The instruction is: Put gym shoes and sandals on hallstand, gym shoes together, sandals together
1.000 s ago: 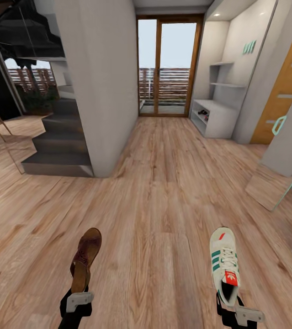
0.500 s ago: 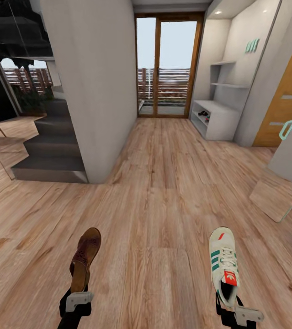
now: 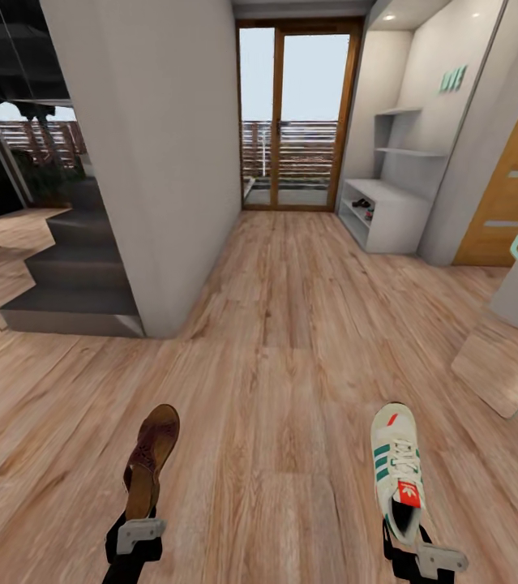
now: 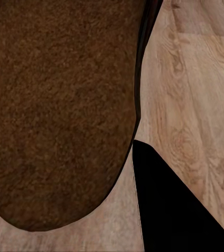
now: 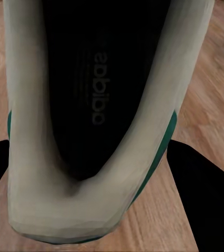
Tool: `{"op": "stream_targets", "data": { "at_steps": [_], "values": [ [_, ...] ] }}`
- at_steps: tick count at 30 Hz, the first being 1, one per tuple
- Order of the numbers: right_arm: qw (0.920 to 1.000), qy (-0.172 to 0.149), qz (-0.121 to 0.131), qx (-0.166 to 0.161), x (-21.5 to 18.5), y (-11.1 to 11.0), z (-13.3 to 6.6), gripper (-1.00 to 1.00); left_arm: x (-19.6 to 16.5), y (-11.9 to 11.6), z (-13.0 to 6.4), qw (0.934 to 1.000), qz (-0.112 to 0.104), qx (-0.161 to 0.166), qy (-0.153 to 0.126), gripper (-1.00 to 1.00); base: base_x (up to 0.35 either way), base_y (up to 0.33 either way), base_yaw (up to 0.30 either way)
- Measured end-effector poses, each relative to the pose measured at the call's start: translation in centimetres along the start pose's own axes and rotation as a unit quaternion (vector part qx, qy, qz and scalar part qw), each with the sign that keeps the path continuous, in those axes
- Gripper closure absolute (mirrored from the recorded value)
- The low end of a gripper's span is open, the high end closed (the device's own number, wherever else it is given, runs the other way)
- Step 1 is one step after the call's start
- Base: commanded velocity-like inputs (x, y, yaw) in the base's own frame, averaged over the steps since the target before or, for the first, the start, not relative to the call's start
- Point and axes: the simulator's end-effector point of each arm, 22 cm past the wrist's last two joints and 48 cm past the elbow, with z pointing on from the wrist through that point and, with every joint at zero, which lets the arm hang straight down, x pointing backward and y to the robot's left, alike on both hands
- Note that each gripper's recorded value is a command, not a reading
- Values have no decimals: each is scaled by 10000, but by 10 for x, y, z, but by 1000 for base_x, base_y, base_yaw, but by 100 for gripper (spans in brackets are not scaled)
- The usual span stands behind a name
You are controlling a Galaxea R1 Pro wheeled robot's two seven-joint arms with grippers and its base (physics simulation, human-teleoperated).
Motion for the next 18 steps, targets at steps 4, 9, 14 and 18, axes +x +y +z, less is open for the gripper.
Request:
{"op": "stream_targets", "data": {
  "at_steps": [4,9,14,18],
  "values": [
    [10000,-4,1,0,0,0,0,100,0,0,0,10000,0,0,0,100,335,-87,0],
    [10000,-6,1,0,0,0,0,100,0,0,0,10000,0,0,1,100,335,-86,0],
    [10000,-6,1,0,0,0,0,100,0,0,0,10000,-1,0,-2,100,335,-86,0],
    [10000,-6,1,0,0,0,0,100,0,0,0,10000,0,0,-1,100,335,-86,0]
  ]
}}
